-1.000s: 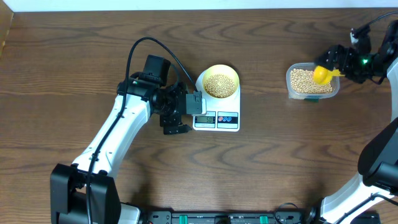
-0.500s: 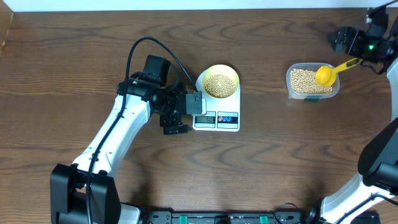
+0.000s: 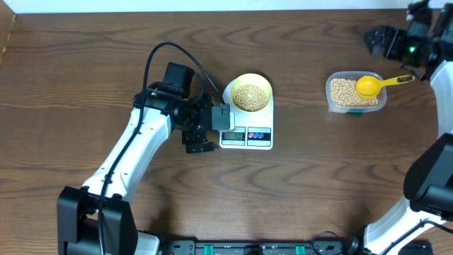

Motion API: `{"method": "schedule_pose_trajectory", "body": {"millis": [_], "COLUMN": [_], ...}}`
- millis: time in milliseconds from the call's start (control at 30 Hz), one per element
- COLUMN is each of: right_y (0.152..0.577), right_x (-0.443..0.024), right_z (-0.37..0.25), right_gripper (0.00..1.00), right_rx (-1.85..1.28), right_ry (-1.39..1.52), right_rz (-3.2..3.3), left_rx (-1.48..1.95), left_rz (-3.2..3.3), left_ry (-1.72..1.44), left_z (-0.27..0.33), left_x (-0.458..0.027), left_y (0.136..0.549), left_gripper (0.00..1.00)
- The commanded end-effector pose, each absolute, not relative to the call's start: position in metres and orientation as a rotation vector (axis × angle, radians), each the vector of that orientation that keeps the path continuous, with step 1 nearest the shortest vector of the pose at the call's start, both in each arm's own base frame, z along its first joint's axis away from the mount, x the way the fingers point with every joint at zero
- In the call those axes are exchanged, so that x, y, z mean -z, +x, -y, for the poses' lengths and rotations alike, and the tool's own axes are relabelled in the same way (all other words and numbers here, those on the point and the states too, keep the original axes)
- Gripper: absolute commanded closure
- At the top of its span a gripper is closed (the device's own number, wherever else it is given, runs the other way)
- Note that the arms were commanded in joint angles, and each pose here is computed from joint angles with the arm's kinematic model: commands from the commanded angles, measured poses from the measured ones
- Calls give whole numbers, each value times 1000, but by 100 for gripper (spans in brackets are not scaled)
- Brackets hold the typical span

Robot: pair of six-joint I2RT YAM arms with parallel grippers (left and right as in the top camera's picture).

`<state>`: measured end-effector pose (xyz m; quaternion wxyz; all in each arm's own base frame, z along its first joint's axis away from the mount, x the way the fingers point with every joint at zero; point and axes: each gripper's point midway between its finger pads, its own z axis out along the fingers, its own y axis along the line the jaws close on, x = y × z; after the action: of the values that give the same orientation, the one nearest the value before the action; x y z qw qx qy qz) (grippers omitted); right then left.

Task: Scoop item into bowl and weigh 50g on scale
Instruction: 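Carry the scoop with the right gripper into the soybean tub, then lay the scoop in the tub and open the right gripper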

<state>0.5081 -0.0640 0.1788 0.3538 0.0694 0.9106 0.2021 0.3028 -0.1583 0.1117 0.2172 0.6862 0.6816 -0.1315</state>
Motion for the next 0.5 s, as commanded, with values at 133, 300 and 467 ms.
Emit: {"method": "schedule_pose_trajectory", "body": {"millis": [133, 300, 467], "right_y": [479, 477, 477], "right_x": [-168, -162, -160], "right_z": [27, 32, 36], "right_gripper": [1, 1, 1], "right_rx": [-618, -543, -513], "right_ry": [177, 197, 206], "right_rz": [-2490, -2525, -2531], "left_rx": [383, 384, 384], "left_rz": [-1872, -1872, -1872], "left_ry": [1890, 1890, 1889], "left_z": [160, 160, 160], "left_x": [-116, -116, -116], "left_y": [301, 301, 301], "left_gripper": [2, 2, 2]}}
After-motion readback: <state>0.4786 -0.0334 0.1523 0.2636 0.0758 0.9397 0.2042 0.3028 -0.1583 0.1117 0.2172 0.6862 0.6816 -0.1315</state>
